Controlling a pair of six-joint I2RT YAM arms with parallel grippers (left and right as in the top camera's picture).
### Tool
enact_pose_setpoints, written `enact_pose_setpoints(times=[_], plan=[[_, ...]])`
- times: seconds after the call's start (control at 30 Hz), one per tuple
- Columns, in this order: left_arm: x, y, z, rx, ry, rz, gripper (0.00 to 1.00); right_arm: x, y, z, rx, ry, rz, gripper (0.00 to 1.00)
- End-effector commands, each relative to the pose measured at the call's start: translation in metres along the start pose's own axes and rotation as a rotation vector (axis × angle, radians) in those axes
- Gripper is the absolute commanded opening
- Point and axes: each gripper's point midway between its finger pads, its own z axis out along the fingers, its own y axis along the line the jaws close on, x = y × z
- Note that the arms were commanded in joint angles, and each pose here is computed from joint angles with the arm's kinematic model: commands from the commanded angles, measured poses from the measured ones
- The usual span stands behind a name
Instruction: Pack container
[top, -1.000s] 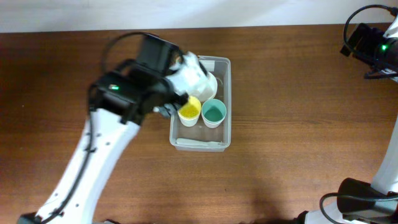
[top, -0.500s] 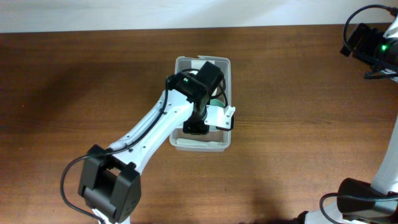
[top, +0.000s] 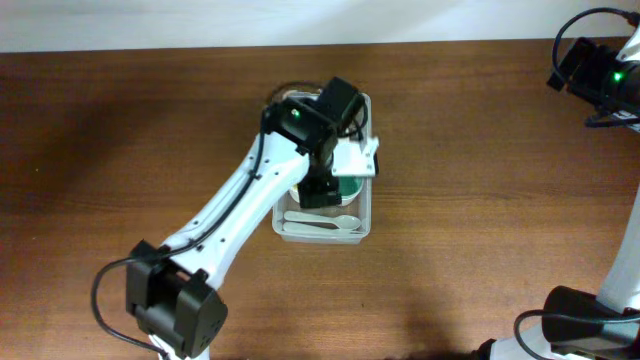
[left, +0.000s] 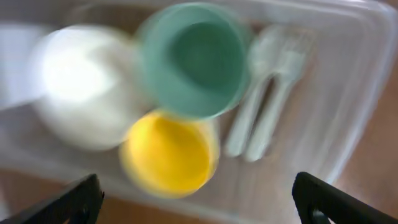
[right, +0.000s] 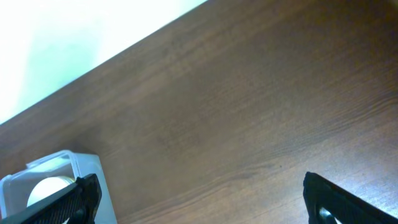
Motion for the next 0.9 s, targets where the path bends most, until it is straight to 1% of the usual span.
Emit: enact_pose_setpoints(times=[0.0,0.07,0.17,0.2,0.3,0.4,0.5,0.63,0.87], plan=[[0.031,0.056,-0.088,-0.281,-0.062,-0.378,0.99,-0.002,-0.001,-0.003,0.004,-0.011,-0.002,0.99],[0.057,0.076,-0.120,-0.351,-0.119,-0.564,0.99,-0.002,-0.001,-0.003,0.004,-0.011,-0.002,0.99],[0.113,0.097,-0.159,-0.446,-0.178,-0.877,1.00,-0.002,-0.001,-0.003,0.004,-0.011,-0.002,0.99],[0.149,0.103,-0.176,-0.494,-0.196,-1.044,1.00,-0.002,-0.001,-0.003,0.004,-0.011,-0.002,0.99],[0.217,0.104,-0.202,-0.578,-0.209,-1.331,1.00,-0.002,-0.001,-0.003,0.004,-0.011,-0.002,1.00],[0.243,0.101,-0.209,-0.590,-0.209,-1.412,0.99,-0.002,-0.001,-0.003,0.004,-0.011,-0.002,0.99],[0.255,0.101,-0.209,-0.600,-0.190,-1.440,0.99,-0.002,-0.001,-0.003,0.004,-0.011,-0.002,0.99],[0.256,0.104,-0.211,-0.613,-0.201,-1.441,1.00,-0.002,-0.001,-0.003,0.004,-0.011,-0.002,0.99],[0.258,0.095,-0.206,-0.582,-0.168,-1.445,1.00,-0.001,-0.001,0.002,0.005,-0.002,-0.002,0.99]])
